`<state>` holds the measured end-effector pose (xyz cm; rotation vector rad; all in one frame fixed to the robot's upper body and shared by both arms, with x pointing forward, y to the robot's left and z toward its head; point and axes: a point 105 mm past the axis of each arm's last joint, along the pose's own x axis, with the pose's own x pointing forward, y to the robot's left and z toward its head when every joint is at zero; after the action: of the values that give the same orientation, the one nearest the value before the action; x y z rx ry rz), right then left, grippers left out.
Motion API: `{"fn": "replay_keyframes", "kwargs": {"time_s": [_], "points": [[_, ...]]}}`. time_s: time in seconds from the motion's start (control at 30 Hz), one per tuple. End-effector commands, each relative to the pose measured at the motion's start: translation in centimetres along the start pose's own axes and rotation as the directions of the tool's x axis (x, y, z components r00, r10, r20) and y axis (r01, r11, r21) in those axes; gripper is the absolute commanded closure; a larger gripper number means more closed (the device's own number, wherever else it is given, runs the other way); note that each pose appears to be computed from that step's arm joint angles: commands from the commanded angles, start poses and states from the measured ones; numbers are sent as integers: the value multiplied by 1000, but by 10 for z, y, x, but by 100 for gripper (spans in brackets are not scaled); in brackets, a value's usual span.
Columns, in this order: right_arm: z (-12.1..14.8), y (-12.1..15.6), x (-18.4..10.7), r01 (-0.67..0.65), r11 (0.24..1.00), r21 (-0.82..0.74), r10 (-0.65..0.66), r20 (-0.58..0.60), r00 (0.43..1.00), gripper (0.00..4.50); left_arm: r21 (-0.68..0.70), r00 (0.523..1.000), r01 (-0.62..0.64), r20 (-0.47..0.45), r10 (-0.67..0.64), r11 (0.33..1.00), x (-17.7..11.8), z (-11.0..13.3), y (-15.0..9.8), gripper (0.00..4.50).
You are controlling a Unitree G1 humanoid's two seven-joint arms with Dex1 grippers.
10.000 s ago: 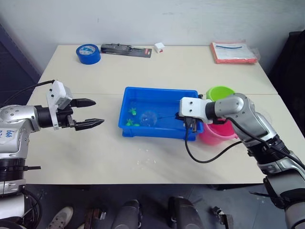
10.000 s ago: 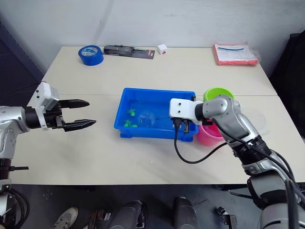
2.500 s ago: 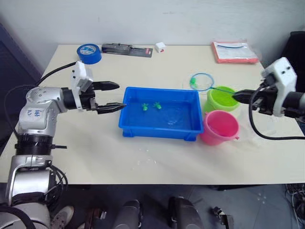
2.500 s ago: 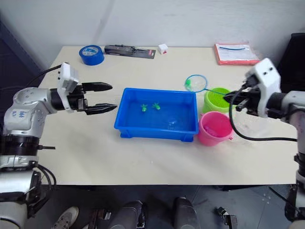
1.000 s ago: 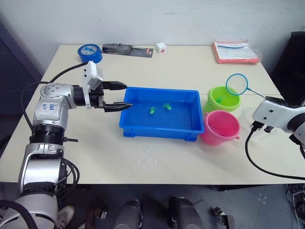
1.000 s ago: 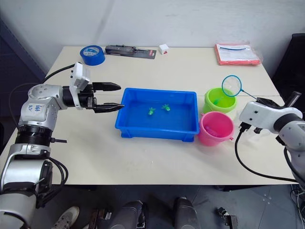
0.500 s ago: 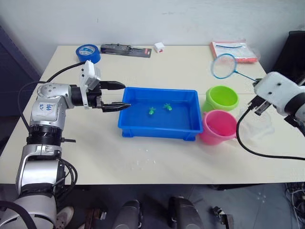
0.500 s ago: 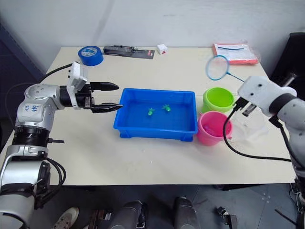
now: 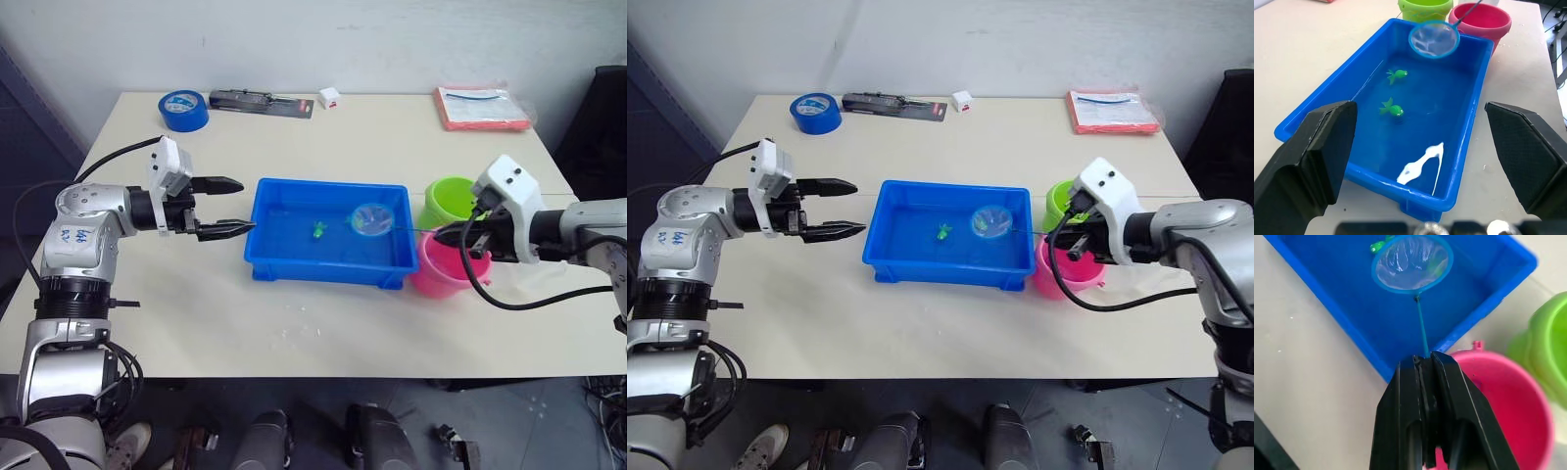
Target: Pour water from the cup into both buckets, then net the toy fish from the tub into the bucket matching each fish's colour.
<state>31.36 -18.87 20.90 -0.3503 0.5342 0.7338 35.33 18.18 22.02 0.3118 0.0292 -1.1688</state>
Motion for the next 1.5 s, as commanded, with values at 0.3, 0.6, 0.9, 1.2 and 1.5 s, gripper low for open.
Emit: {"fn": "replay_keyframes", "kwargs": {"time_s": [0.3,0.6,0.9,1.2,1.5], "points": [[-4,2,2,-39,995,96,52,-138,989,370,34,998,-53,36,52,998,-14,12,-4,0],[-12,-3,13,-7,991,132,37,-230,972,370,40,999,-43,-23,43,998,-11,-1,-8,0],[-10,-8,40,70,980,185,-25,-236,971,370,52,999,-29,-27,30,998,-6,2,-8,0],[2,-19,55,164,964,211,-127,-174,976,370,55,999,-37,-17,38,998,-8,7,-6,0],[19,-24,53,176,958,225,-168,-55,984,370,55,999,-39,2,39,998,-6,10,-6,0]]}}
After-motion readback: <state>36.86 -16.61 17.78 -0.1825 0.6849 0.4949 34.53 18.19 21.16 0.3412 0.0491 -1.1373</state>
